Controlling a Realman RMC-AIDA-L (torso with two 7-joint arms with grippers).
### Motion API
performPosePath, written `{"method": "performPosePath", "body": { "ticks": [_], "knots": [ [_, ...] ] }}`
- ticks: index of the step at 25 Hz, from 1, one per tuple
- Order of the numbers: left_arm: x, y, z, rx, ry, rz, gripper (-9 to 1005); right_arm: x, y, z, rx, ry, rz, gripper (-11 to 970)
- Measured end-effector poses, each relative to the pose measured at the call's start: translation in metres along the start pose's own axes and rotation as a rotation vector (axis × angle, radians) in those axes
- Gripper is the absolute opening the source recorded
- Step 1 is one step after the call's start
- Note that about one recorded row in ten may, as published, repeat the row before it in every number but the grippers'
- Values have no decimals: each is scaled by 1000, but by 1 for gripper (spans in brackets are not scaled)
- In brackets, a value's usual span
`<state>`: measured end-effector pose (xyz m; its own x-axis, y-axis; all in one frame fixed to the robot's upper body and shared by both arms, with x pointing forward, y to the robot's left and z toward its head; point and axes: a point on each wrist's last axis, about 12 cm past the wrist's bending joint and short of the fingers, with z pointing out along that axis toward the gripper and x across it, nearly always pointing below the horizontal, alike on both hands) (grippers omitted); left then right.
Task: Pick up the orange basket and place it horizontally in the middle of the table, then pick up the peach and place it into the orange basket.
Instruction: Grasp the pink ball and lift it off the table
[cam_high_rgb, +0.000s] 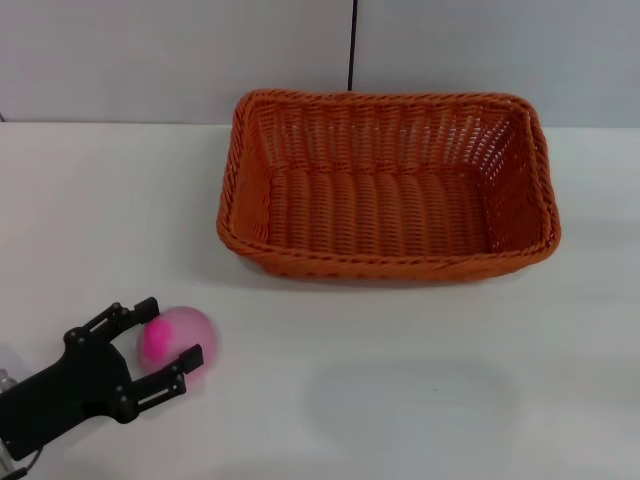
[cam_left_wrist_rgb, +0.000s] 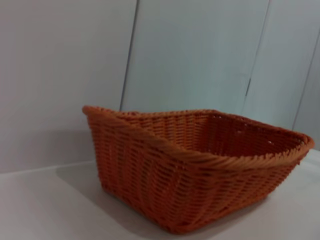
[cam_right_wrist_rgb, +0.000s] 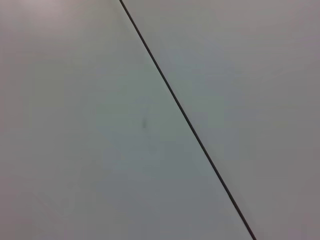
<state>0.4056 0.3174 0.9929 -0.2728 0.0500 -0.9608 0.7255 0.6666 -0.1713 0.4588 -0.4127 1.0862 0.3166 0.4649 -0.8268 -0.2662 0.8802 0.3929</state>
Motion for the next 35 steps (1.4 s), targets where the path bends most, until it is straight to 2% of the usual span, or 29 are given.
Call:
{"method": "performPosePath", "body": {
  "ticks": [9, 22, 25, 31, 35],
  "knots": [
    [4, -1, 4, 6, 29, -4, 778, 0, -1, -1, 9, 3, 0, 538],
    [4, 5, 5, -38, 35, 5, 698, 0, -2, -3, 15, 6, 0, 538],
    [3, 4, 5, -32, 32, 6, 521, 1, -1, -4, 17, 6, 2, 538],
    [0, 3, 5, -19, 2, 1, 409, 1, -1, -5, 20, 7, 3, 537],
    [-6, 3, 2, -23, -54, -6, 373, 1, -2, -6, 25, 5, 1, 537]
  ]
}}
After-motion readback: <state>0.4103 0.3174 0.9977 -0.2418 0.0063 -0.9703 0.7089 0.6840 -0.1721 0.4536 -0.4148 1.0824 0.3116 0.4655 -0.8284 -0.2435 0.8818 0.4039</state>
